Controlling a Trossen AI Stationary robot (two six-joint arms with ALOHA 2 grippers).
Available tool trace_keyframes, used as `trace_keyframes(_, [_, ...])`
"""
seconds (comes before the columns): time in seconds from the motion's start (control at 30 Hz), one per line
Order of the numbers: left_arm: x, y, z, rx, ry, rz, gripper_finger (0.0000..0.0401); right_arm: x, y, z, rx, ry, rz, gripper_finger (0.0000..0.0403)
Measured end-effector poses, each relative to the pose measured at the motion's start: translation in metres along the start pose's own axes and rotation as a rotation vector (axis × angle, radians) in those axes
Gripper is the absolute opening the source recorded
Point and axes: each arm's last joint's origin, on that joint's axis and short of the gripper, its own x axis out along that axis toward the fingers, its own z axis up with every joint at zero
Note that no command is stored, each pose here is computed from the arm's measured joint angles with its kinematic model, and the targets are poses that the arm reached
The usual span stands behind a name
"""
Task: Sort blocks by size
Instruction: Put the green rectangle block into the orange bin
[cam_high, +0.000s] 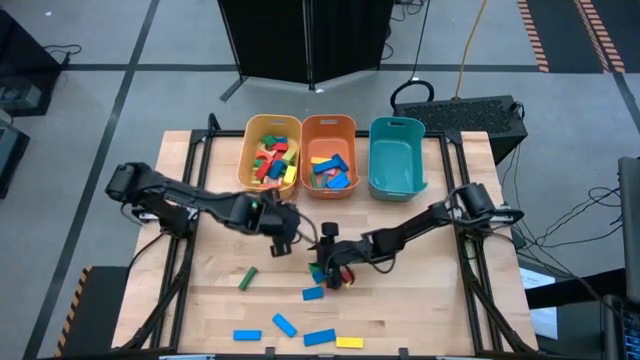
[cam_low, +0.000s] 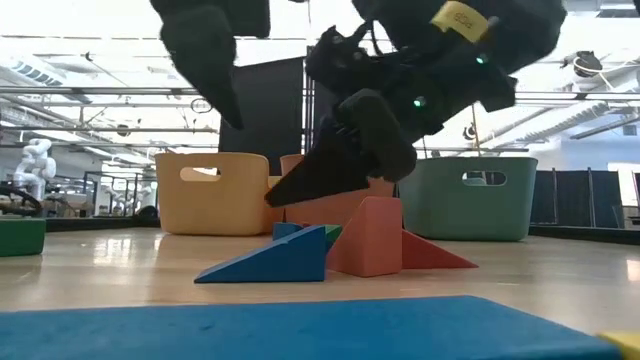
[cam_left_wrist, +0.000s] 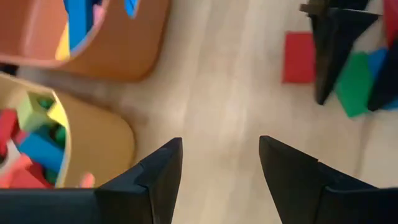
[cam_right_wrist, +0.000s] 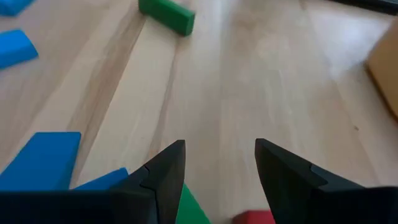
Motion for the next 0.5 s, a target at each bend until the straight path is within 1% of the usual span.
trace_keyframes(0.07, [-0.001,-0.008,-0.008,-0.023,0.001,0.001,0.0214,0.006,0.001,0.005,-0.027,0.024,0.018,0.018])
trace_keyframes(0.17, [-0.003,-0.015,-0.029,-0.057,0.037,0.024,0.0214,0.014,-0.001,0.012,-0.042,0.023,0.049,0.018])
trace_keyframes(0.23, [-0.005,-0.019,-0.039,-0.105,0.024,0.014,0.0214,0.02,-0.004,0.016,-0.048,0.017,0.076,0.018])
trace_keyframes(0.3, [-0.008,-0.022,-0.055,-0.139,0.052,0.018,0.0214,0.023,-0.008,0.018,-0.049,0.009,0.099,0.0181])
trace_keyframes(0.5, [-0.023,-0.037,-0.088,-0.269,0.038,-0.043,0.0214,0.029,-0.029,0.025,-0.028,-0.022,0.146,0.0181])
